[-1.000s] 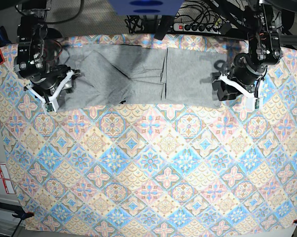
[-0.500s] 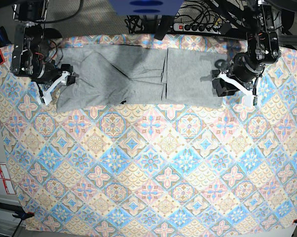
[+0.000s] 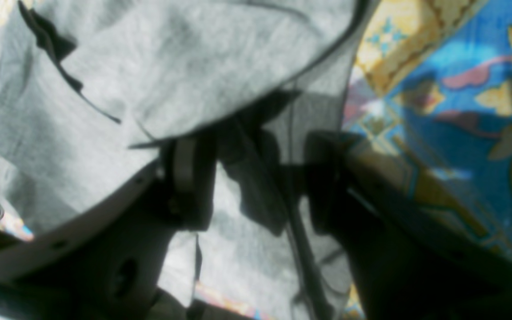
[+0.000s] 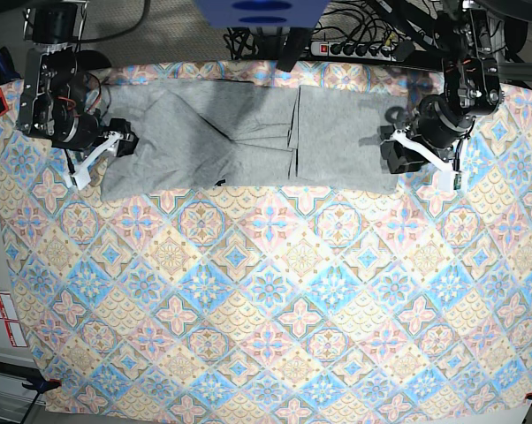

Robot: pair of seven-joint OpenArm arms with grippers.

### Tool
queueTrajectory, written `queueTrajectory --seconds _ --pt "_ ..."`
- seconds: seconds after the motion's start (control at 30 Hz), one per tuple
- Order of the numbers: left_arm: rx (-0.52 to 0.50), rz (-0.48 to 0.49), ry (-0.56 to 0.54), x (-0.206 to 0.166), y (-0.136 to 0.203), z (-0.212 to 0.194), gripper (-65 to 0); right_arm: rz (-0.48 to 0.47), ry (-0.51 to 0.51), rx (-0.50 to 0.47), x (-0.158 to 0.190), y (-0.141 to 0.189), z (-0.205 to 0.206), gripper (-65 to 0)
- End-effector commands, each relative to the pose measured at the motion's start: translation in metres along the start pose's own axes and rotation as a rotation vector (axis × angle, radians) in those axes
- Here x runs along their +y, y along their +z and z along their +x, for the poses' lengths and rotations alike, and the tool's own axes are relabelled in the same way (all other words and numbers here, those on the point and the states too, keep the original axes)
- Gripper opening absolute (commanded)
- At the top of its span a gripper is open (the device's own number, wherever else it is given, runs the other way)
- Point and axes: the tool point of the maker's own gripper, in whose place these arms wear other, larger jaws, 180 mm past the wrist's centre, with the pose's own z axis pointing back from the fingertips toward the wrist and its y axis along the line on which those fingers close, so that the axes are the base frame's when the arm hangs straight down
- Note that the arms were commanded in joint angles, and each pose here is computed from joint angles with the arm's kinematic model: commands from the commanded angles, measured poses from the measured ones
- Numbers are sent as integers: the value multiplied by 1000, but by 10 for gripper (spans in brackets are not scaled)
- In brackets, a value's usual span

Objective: Fold the T-shirt properly

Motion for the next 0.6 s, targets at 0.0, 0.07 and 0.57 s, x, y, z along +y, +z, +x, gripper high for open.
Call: queueTrajectory --seconds 0.0,0.07,0.57 --pt "-37 -12 -13 -3 3 11 -482 -29 2 33 -8 -1 -8 -335" --pt "-37 -12 -13 -3 3 11 -482 -29 2 40 -7 -1 -10 -335" --pt "-37 -12 -13 -3 3 11 -482 -29 44 -39 -6 25 23 -335"
